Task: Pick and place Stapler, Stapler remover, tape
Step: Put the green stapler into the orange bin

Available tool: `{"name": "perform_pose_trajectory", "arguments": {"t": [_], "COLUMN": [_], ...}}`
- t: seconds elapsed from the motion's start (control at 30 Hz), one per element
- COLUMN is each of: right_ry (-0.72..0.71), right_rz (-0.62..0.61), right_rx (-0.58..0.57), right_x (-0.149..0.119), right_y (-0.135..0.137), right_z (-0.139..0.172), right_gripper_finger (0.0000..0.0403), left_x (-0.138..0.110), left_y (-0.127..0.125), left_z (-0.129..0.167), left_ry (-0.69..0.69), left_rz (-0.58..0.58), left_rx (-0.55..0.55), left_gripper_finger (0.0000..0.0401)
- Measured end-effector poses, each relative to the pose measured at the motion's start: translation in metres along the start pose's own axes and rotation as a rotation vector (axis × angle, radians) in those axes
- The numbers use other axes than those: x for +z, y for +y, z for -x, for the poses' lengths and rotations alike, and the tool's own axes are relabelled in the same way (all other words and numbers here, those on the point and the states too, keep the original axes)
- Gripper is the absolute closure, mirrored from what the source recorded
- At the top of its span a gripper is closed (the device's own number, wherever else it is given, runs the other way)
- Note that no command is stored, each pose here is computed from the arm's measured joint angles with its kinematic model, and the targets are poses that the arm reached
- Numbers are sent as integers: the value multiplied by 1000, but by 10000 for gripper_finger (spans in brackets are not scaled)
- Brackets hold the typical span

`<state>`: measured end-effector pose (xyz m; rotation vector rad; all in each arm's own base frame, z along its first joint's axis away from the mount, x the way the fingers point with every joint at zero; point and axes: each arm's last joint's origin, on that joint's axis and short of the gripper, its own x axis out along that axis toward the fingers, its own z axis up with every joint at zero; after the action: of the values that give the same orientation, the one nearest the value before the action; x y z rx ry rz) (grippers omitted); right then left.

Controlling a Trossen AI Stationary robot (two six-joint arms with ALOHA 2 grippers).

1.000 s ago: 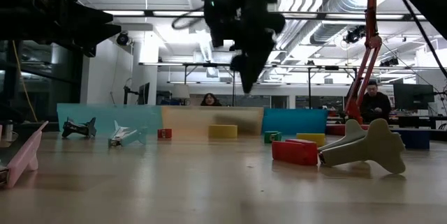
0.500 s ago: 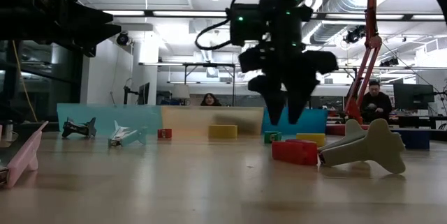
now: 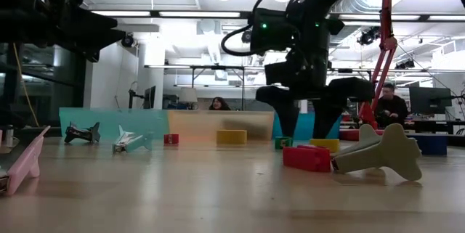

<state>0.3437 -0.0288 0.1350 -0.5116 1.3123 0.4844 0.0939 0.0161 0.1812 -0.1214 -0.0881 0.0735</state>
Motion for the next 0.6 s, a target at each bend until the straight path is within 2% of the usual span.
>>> {"name": "perform_pose_trajectory", "arguments": {"t": [0.33, 0.6], "right_ry": [-48, -106], "right_rz": [184, 246], "right_rx": [-15, -52], "right_x": [3, 8], "right_y": [-3, -7], "right_z": [-1, -2], "right_gripper_finger": [155, 155], "left_x": [-1, 0], "left_y": [0, 0], "left_z": [0, 0], "left_ry": [5, 5], "left_rz": [1, 1], "left_rx": [0, 0], "left_gripper_finger": [224, 224]}}
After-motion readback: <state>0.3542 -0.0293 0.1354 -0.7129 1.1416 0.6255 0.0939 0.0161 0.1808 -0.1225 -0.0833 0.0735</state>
